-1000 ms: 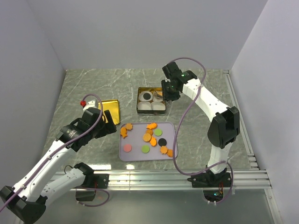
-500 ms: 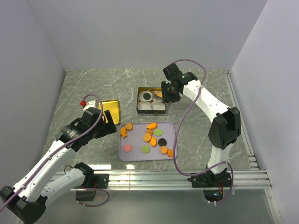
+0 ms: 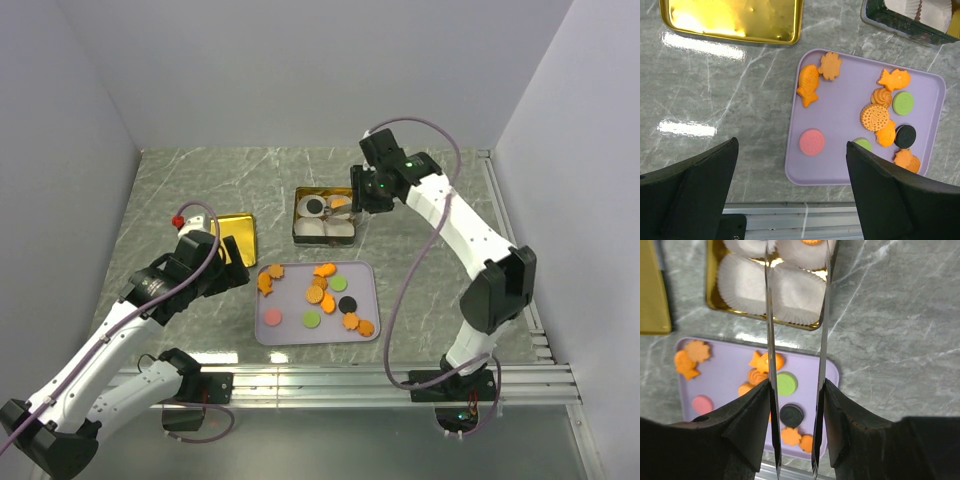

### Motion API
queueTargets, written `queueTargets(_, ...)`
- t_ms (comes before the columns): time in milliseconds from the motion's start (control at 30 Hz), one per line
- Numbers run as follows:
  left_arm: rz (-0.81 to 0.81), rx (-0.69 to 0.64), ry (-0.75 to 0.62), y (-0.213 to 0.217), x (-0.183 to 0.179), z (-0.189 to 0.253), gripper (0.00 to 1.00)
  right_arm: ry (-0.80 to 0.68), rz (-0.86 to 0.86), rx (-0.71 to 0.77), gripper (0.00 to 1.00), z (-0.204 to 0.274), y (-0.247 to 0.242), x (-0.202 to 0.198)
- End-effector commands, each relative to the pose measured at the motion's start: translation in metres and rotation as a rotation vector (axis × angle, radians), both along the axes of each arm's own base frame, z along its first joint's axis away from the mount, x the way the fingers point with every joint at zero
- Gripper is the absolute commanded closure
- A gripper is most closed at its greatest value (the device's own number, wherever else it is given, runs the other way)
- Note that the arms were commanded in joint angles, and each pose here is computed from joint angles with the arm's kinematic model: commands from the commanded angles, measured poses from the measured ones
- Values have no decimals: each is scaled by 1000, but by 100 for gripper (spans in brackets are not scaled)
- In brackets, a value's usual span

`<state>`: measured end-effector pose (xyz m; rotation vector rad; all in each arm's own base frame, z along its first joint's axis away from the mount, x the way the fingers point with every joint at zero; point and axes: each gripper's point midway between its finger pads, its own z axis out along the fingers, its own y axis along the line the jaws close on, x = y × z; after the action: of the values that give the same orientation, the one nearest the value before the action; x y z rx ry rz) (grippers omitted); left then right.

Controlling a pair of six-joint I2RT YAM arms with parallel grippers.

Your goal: Pack the cookies

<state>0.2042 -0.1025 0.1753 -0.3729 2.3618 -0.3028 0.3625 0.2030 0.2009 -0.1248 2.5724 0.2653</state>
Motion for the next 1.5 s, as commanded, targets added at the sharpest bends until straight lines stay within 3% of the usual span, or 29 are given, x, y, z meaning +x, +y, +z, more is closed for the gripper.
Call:
queueTargets(0, -10, -30, -55, -4, 5, 14, 5, -127, 2, 88, 48, 60, -3, -13)
queueTargets(267, -4, -29, -53, -4, 5, 14, 6, -187, 81, 163, 46, 79, -2, -67)
queueTargets(500, 3, -35, -66, -2, 4, 18, 6, -164, 127, 177, 45, 61, -4, -121)
queueTargets(767, 5, -46, -84, -1, 3, 22, 6, -141, 114, 199, 45, 52, -3, -151)
queueTargets(1133, 33, -50, -103, 5, 1, 26, 6, -155, 87, 224, 45, 62, 2, -151)
queueTargets(1333, 11, -59, -106, 2, 0, 27, 6, -76, 8, -10, 42, 12, -9, -115)
queueTargets(1467, 25, -54, -106, 4, 1, 27, 7, -36, -79, -55, 41, -18, -21, -80)
